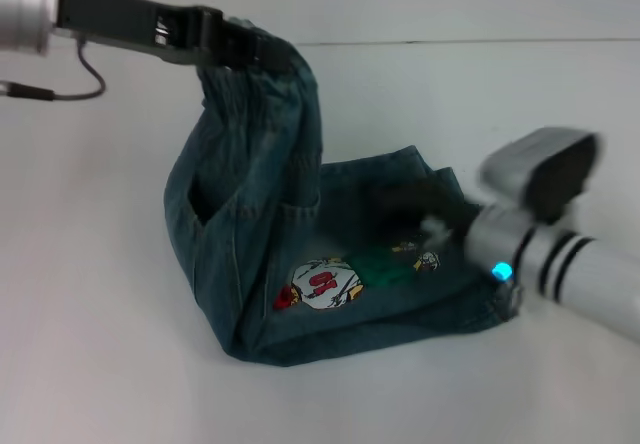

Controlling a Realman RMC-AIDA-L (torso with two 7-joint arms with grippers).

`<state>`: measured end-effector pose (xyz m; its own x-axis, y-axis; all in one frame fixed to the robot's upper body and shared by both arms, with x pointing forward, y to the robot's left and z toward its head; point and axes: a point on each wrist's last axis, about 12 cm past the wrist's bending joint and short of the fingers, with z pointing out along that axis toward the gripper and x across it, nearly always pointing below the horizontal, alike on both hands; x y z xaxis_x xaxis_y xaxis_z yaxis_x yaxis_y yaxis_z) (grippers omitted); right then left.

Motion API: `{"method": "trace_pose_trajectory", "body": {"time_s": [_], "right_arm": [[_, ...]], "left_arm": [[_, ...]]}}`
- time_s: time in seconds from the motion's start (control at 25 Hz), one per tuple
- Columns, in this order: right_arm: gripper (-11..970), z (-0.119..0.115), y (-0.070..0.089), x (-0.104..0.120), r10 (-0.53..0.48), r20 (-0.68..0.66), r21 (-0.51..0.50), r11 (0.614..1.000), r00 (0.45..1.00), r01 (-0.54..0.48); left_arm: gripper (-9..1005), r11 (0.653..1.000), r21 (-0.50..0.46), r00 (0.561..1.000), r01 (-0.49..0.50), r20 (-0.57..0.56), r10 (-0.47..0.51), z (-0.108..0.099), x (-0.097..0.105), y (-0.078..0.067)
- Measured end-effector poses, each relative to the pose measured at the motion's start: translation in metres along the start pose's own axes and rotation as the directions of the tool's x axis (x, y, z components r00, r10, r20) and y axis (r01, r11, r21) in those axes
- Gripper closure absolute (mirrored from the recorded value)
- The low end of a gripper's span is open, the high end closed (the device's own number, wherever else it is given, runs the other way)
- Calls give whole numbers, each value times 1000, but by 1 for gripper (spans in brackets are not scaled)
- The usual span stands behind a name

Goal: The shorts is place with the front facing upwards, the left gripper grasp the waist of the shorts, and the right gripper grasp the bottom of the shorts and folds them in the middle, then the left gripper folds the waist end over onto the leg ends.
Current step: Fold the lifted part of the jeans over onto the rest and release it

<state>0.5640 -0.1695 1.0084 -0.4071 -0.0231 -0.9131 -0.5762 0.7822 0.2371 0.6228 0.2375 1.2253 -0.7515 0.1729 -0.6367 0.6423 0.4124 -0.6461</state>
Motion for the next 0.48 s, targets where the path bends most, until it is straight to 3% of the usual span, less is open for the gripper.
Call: {"method": "trace_pose_trajectory", "body": {"time_s": [0.2, 0.48], "right_arm": [[897, -23, -33, -14, 134, 226, 133, 977, 965, -167], [893, -60, -64, -28, 204, 533, 217, 905, 821, -366]], "left_arm": [[841, 1000, -4, 1000, -16, -27, 16, 27, 1, -1], [805, 997, -11, 993, -74, -96, 73, 75, -1, -13]]}}
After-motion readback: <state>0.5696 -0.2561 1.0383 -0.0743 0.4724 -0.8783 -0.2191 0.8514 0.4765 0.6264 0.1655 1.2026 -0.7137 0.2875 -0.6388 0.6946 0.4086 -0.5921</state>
